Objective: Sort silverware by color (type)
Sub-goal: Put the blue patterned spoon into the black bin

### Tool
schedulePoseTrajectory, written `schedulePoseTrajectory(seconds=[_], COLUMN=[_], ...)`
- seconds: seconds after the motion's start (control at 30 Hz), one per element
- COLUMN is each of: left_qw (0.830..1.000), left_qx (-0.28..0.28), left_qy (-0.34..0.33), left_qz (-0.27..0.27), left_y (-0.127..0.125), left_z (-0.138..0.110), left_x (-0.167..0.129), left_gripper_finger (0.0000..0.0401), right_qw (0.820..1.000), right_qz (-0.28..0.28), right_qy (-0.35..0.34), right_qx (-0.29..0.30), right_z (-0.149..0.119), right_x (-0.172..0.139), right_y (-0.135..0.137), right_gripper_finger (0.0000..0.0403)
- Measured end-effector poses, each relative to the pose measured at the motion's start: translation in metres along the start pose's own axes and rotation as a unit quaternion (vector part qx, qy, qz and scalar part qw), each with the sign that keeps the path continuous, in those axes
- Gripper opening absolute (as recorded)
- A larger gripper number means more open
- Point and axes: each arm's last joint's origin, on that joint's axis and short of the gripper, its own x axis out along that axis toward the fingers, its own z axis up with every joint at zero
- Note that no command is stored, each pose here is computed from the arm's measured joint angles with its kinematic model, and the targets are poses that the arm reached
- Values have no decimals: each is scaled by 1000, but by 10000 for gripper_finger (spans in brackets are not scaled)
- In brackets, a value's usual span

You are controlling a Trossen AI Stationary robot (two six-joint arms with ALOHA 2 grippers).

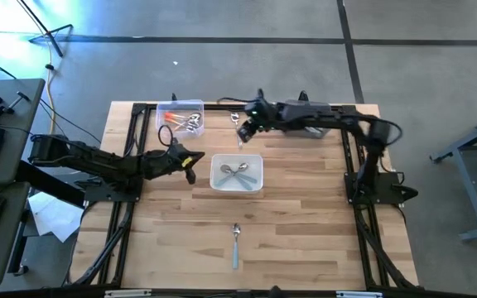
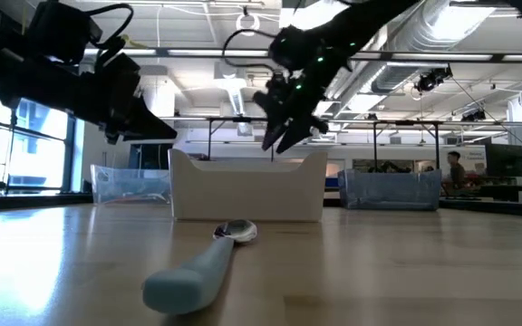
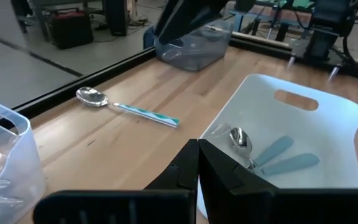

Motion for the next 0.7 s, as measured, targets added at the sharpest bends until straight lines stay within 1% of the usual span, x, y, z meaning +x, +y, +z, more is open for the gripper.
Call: schedulePoseTrajectory(seconds=[0.03,0.17,0.27,0.37,0.43,0.57,0.7], left_qw=[1000,1000,1000,1000,1000,1000,1000], left_qx=[0,0,2,3,4,6,7], left_qy=[0,1,4,6,7,7,7], left_qz=[0,0,-3,-8,-13,-19,-21], left_y=[0,0,-1,-2,-4,-6,-7], left_z=[0,-1,-1,-2,-2,-3,-3], left_x=[0,0,-1,-1,-2,-3,-3], left_gripper_finger=[0,0,0,0,0,0,0], right_qw=[1000,998,995,990,986,984,981], right_qz=[-13,-28,-44,-74,-87,-89,-117], right_qy=[12,42,68,98,112,124,118], right_qx=[7,36,56,72,83,89,95], right_z=[3,10,10,3,-1,-11,-17], right_x=[8,37,56,74,83,100,103], right_y=[1,8,10,11,11,15,19], right_gripper_finger=[178,198,201,199,197,195,195])
